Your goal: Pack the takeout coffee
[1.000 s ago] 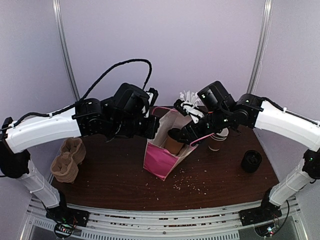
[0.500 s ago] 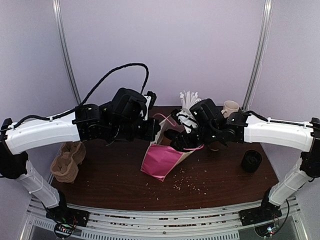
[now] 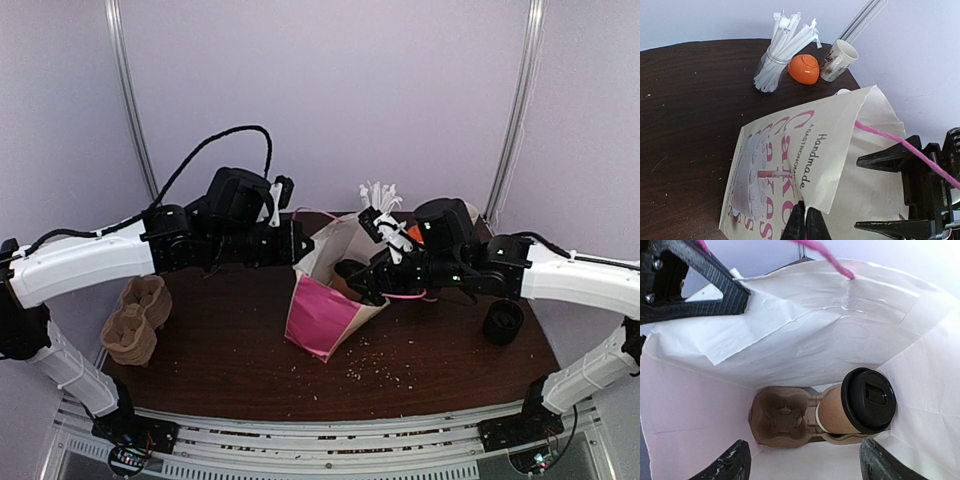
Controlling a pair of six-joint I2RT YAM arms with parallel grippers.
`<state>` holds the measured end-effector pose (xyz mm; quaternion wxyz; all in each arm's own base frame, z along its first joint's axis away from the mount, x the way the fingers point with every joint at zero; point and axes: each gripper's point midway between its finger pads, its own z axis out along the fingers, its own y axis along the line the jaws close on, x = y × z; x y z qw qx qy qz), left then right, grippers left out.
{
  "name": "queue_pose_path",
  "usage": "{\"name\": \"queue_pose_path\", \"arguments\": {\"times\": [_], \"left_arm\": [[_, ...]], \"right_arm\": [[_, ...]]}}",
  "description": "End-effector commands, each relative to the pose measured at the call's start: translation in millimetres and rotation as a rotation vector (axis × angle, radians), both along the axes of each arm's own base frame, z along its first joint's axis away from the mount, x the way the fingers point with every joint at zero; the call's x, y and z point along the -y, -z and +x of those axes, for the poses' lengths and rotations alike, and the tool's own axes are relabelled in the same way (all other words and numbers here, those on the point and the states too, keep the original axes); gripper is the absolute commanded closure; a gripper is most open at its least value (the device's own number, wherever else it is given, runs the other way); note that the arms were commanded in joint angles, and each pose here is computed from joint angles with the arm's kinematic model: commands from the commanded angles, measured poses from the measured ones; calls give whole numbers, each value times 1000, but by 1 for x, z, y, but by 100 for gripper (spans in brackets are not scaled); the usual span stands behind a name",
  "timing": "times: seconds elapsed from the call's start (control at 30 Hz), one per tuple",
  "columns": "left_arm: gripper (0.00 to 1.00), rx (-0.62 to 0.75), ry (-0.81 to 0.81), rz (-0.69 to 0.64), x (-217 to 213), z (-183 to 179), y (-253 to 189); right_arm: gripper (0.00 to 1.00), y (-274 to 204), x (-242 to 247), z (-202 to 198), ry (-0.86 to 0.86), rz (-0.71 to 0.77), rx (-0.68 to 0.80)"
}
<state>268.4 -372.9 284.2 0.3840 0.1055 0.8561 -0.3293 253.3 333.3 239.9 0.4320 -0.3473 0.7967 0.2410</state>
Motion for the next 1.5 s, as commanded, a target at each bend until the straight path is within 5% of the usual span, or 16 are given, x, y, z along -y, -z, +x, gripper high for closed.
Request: {"name": "queue_pose_path", "arguments": {"times": [0.0, 0.43, 0.93, 1.13, 1.47], "left_arm": [[100, 19, 27, -89, 12, 1, -24], [100, 15, 63, -126, 21, -1, -33], [100, -39, 176, -95, 26, -21, 4], [100, -47, 186, -86, 26, -24, 9], [100, -27, 146, 3, 9, -20, 19]], "right_arm": [[23, 30, 4, -3, -57, -170, -28], [17, 58, 8, 25, 65, -289, -35], [18, 74, 8, 72, 398, 58, -58], [28, 88, 1, 82, 432, 36, -82], [62, 77, 2, 77, 421, 63, -90]]}}
